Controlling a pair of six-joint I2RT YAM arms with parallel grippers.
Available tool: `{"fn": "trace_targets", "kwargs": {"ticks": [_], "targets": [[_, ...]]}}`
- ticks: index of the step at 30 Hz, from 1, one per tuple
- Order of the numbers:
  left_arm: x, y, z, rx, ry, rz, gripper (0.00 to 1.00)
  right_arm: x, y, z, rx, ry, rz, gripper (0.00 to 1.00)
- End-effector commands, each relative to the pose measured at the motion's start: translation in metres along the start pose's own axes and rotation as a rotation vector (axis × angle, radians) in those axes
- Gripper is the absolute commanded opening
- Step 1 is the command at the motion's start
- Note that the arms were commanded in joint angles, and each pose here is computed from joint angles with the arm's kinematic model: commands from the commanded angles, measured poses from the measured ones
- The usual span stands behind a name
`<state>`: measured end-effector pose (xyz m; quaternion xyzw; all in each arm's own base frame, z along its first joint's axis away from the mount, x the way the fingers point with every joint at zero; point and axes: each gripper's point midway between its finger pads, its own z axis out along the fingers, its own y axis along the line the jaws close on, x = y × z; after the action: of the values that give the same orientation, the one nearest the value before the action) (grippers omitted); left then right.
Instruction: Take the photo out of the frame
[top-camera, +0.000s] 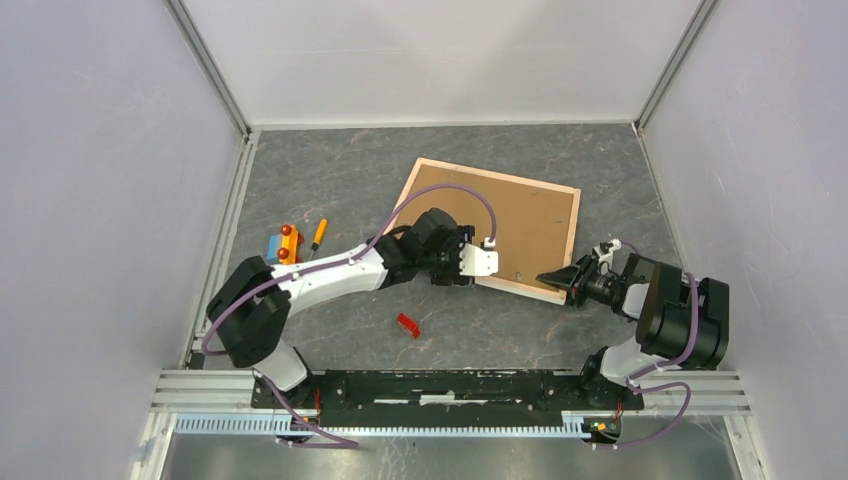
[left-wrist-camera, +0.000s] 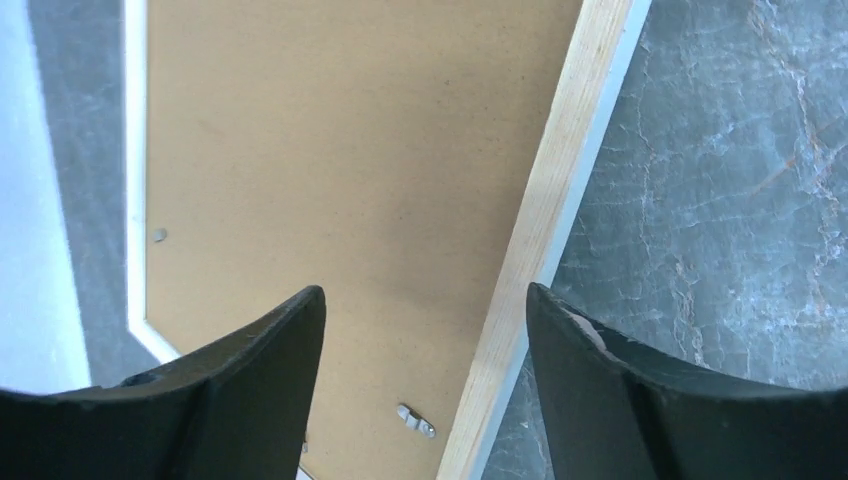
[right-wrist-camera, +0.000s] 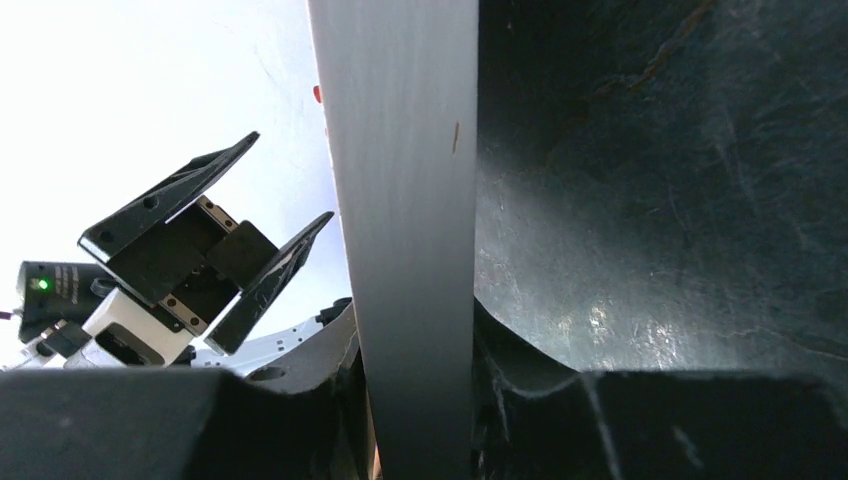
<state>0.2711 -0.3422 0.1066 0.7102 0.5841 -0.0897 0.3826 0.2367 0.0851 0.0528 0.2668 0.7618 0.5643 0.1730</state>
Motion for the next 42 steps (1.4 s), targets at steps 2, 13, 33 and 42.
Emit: {"fn": "trace_targets", "kwargs": {"ticks": [2, 13, 33, 42], "targets": [[-0.030, 0.027, -0.016, -0.223, -0.119, 0.128, 0.83, 0.008, 0.012, -0.002, -0.033, 0.035, 0.045, 0.05], [-0.039, -0.029, -0.009, -0.111, -0.180, 0.241, 0.89, 0.012, 0.019, -0.005, -0.021, 0.045, 0.096, 0.00], [-0.042, 0.022, 0.037, -0.459, -0.082, 0.348, 0.58, 0.045, 0.023, -0.013, 0.013, 0.147, 0.196, 0.00], [-0.053, 0.041, 0.017, -0.498, -0.070, 0.397, 0.02, 0.031, 0.033, -0.013, 0.012, 0.142, 0.126, 0.59]]}}
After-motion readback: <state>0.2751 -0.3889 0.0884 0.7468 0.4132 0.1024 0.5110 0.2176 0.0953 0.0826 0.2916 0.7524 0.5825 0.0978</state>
